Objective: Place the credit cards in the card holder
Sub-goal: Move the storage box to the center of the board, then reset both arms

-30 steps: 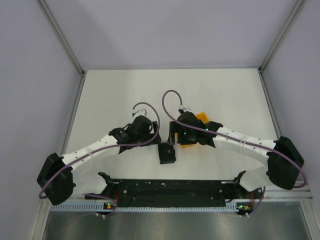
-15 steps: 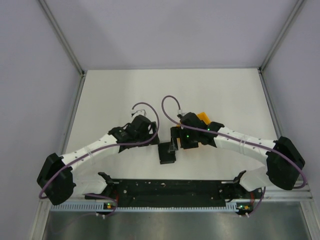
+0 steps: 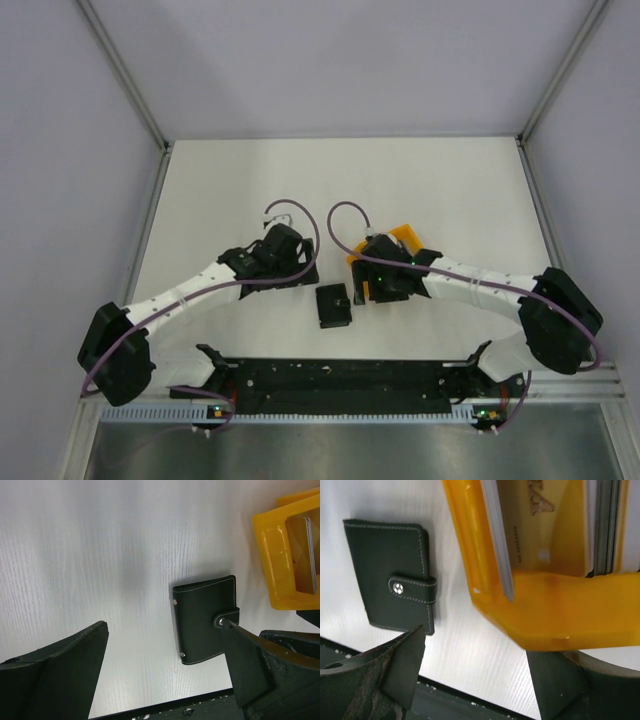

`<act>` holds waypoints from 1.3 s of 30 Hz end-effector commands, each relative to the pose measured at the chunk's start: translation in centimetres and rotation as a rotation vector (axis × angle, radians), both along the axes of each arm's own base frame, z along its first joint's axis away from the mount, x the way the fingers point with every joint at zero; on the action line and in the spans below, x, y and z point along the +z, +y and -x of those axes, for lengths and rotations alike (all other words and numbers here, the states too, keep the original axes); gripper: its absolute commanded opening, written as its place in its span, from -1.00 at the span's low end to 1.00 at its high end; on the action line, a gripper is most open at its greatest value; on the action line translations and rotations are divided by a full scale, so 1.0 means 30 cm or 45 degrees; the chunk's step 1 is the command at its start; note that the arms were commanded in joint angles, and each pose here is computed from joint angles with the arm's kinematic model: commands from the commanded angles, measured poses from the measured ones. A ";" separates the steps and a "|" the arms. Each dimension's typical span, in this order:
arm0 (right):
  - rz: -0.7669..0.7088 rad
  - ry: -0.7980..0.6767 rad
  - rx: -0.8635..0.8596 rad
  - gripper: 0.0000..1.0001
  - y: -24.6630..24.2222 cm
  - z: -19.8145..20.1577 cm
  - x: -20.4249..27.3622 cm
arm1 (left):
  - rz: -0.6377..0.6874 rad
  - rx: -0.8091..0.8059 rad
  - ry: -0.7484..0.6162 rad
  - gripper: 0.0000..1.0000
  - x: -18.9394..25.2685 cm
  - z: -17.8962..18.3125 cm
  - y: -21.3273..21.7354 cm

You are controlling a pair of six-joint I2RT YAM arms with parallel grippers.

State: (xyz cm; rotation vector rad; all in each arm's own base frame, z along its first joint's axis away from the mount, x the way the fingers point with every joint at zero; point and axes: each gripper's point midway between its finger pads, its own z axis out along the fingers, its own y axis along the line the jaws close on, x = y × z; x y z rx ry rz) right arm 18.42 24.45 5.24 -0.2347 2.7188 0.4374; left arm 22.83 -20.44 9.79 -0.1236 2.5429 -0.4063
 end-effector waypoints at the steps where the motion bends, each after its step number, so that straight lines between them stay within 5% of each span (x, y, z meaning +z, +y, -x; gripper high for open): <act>1: -0.020 -0.153 -0.160 0.57 0.015 -0.155 0.057 | 0.029 -0.014 -0.048 0.96 0.053 -0.039 -0.022; 12: -0.019 -0.163 -0.195 0.58 -0.005 -0.259 0.037 | 0.027 0.098 -0.034 0.96 0.041 -0.099 0.077; 18: -0.223 -0.164 -0.054 0.60 0.069 -0.210 0.061 | 0.062 0.214 -0.046 0.96 0.055 -0.166 0.151; 24: -0.473 -0.383 0.064 0.94 0.003 -0.078 0.271 | 0.036 0.294 -0.062 0.96 0.043 -0.166 0.188; 31: -0.145 -0.747 -0.530 0.97 -0.401 -0.152 0.398 | 0.009 0.326 -0.089 0.97 0.059 -0.167 0.220; 37: 0.012 -0.459 -0.901 0.97 -0.693 -0.220 0.281 | -0.016 0.324 -0.119 0.96 0.091 -0.180 0.246; 39: 0.093 -0.504 -1.012 0.97 -0.776 -0.239 0.291 | -0.017 0.336 -0.134 0.96 0.104 -0.187 0.262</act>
